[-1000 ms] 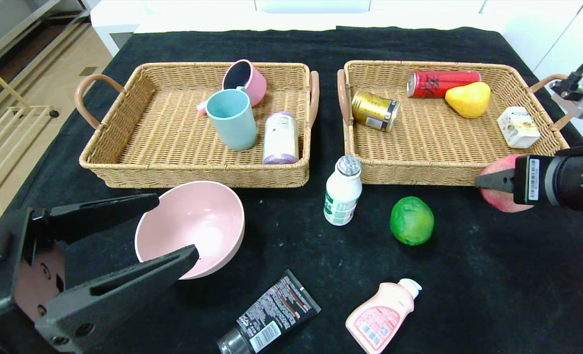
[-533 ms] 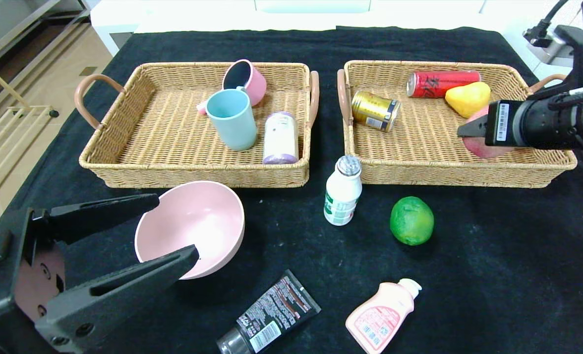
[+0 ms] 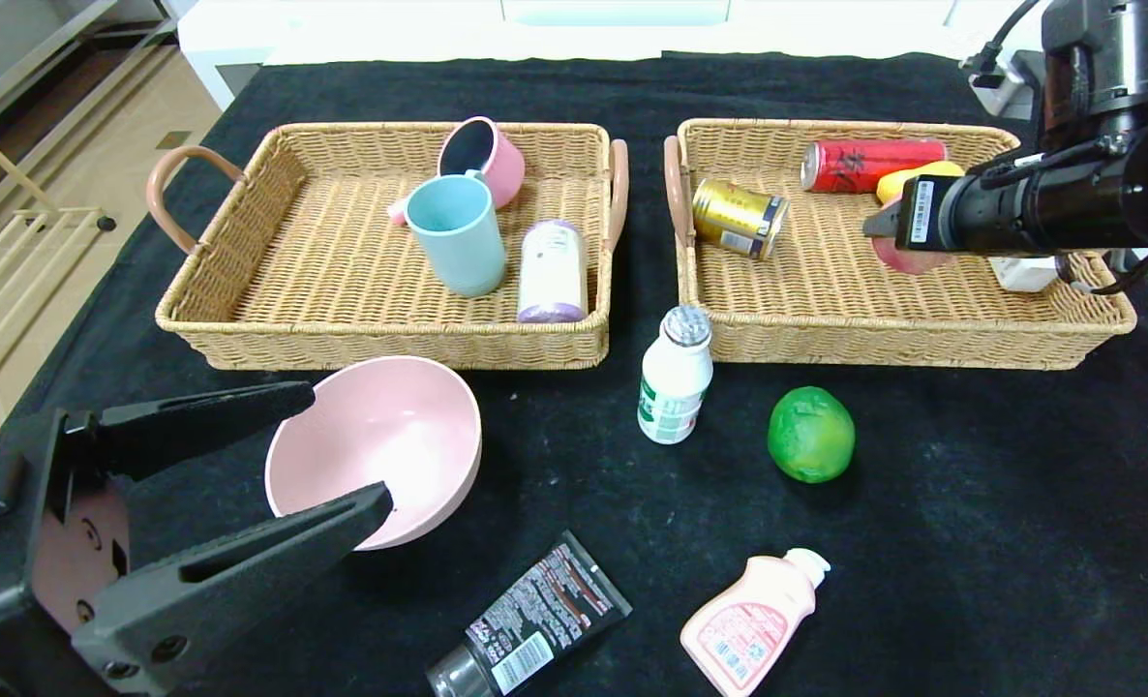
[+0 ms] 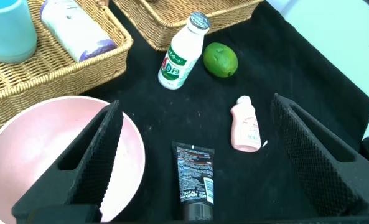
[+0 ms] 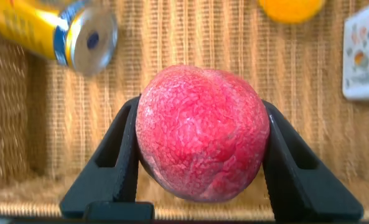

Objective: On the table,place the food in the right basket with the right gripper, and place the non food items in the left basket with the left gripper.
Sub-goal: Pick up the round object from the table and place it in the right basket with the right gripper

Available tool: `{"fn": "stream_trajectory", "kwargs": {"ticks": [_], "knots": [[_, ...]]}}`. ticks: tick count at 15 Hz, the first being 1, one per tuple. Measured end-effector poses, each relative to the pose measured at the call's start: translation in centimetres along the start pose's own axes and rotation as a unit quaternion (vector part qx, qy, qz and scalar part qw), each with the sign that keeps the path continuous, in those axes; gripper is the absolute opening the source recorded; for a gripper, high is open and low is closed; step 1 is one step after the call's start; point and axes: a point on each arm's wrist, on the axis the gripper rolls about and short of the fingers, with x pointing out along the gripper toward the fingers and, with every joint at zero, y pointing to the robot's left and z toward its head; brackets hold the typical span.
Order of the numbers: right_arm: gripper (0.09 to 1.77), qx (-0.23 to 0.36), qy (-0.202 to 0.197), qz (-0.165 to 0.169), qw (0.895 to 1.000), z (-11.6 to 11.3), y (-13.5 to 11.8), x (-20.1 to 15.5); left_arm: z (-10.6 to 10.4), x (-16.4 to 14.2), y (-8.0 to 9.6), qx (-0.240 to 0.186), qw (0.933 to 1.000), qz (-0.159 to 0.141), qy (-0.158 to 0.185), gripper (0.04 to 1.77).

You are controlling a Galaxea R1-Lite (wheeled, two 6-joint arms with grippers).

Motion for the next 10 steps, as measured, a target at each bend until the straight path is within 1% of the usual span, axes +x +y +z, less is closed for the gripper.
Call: {"fn": "stream_trajectory", "kwargs": {"ticks": [4,10], "knots": [[1.16,0.014,-0.034,0.002,0.999,0.0,0.2,2.2,0.0,0.0,0.0,0.000,1.0000,0.000,0.000,1.72],[1.16,0.013,-0.021,-0.002,1.000,-0.7,0.1,3.4,0.0,0.0,0.0,0.000,1.0000,0.000,0.000,1.72]]}}
